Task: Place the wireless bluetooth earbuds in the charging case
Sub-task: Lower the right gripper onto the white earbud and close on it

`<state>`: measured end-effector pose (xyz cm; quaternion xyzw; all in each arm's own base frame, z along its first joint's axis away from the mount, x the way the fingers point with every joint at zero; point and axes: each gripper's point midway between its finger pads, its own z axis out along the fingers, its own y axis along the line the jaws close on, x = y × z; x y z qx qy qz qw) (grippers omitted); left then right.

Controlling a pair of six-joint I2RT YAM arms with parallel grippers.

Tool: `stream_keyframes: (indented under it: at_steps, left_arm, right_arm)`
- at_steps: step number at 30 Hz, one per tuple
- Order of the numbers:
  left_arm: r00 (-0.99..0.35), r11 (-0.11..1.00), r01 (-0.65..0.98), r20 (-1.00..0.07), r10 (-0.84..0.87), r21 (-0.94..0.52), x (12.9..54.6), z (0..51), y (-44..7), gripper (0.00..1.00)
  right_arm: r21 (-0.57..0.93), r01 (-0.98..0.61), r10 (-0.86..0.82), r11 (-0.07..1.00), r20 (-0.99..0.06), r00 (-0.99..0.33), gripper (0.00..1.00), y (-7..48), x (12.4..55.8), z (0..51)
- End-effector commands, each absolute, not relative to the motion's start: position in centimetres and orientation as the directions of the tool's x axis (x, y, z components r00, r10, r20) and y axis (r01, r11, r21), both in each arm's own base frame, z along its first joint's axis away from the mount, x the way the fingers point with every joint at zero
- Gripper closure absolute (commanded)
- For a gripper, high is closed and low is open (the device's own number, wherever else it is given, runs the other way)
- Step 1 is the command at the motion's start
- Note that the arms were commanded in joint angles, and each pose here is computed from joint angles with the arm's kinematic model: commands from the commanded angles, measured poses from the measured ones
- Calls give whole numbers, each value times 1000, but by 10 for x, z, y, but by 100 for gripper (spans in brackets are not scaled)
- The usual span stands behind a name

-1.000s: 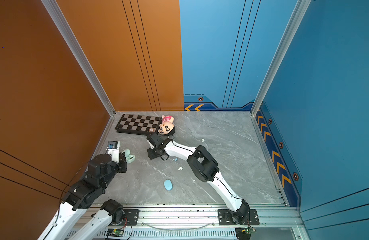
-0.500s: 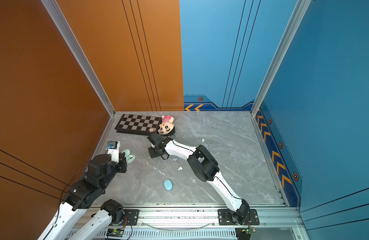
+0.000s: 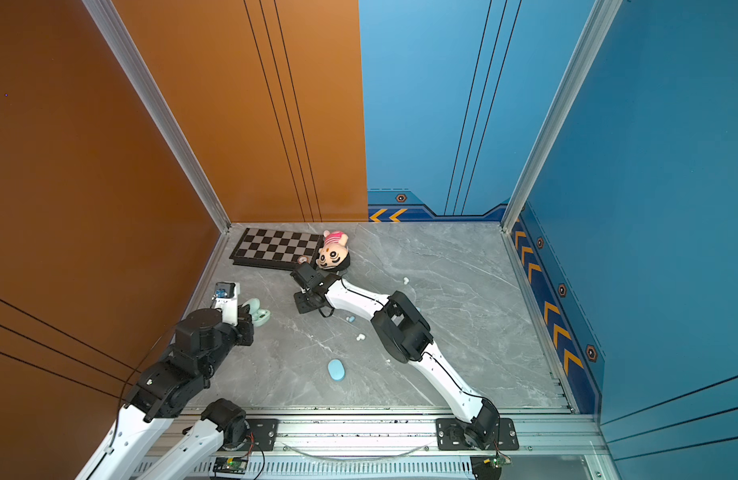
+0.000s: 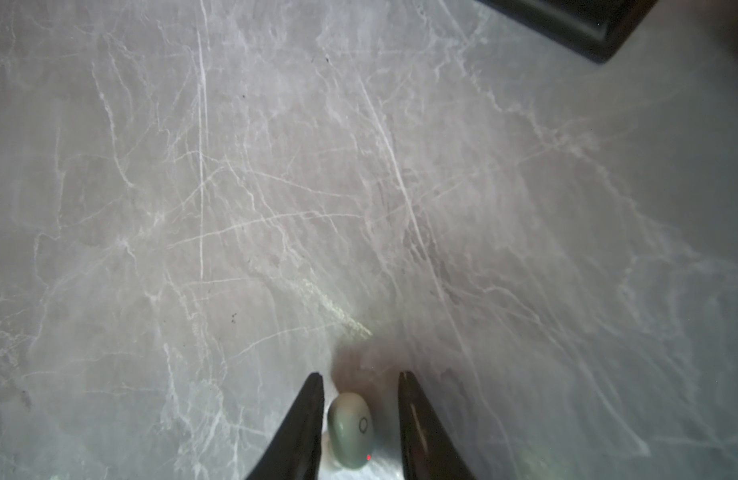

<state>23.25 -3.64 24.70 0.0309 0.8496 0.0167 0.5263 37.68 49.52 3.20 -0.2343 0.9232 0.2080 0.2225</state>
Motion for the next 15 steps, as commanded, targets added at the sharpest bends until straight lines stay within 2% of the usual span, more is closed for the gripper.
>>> stream_keyframes:
  at_steps: [1,13,15]
  left_arm:
    - [-405,999,20,-913,51,47,233,260,-35,100]
    - [-398,998,19,-915,55,52,234,262,-35,100]
    - [-399,998,19,-915,59,56,235,262,-34,100]
  right_arm:
    - [217,-514,-395,830,-423,-816,70,481,363,-4]
    - [152,-556,-462,817,-404,-790,72,477,352,-10]
    - [152,-558,-464,816,-405,-788,76,478,351,-10]
